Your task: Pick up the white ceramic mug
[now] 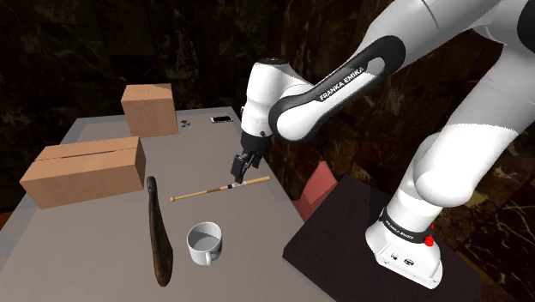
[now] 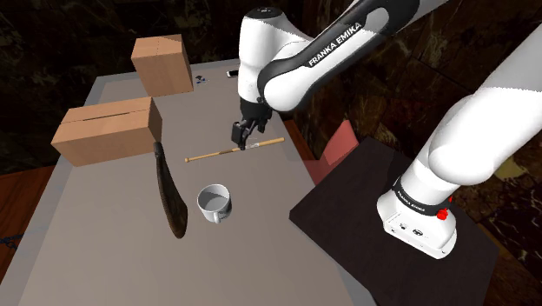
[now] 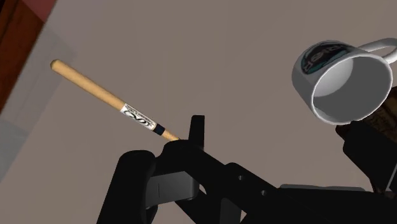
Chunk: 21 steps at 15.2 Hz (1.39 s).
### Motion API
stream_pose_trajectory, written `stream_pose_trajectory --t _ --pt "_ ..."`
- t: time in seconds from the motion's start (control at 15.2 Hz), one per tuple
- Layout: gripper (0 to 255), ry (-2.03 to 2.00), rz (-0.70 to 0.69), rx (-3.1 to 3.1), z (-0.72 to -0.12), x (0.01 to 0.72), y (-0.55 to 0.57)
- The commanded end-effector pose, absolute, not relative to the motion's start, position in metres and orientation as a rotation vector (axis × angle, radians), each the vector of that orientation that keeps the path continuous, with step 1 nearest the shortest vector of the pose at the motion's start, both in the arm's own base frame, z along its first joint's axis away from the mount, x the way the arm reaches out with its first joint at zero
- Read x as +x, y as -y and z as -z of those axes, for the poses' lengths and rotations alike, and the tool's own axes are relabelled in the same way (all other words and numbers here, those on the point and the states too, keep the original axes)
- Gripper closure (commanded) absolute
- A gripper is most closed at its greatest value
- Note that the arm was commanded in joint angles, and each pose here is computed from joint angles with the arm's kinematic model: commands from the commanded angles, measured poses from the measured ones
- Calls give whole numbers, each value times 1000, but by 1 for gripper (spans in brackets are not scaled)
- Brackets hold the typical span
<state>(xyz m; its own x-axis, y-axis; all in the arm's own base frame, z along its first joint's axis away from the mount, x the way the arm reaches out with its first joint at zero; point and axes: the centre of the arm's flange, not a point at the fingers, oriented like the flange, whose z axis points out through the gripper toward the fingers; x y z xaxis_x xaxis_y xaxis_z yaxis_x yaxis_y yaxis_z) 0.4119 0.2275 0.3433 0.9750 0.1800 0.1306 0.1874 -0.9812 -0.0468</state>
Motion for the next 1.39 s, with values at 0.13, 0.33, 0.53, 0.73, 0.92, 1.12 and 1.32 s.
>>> stream_pose_trajectory --t 0.13,0.33,0.53,0.73,0.92,1.12,1.32 --pt "0 291 184 -3060 -301 422 -258" --pt "0 297 175 -3059 -270 429 -282" --pt "0 303 166 -3057 -239 436 -306" --pt "0 309 158 -3056 -208 442 -329" --pt "0 312 153 -3055 -186 446 -343" --pt "0 312 153 -3055 -170 446 -343" --pt "0 312 153 -3055 -154 446 -343"
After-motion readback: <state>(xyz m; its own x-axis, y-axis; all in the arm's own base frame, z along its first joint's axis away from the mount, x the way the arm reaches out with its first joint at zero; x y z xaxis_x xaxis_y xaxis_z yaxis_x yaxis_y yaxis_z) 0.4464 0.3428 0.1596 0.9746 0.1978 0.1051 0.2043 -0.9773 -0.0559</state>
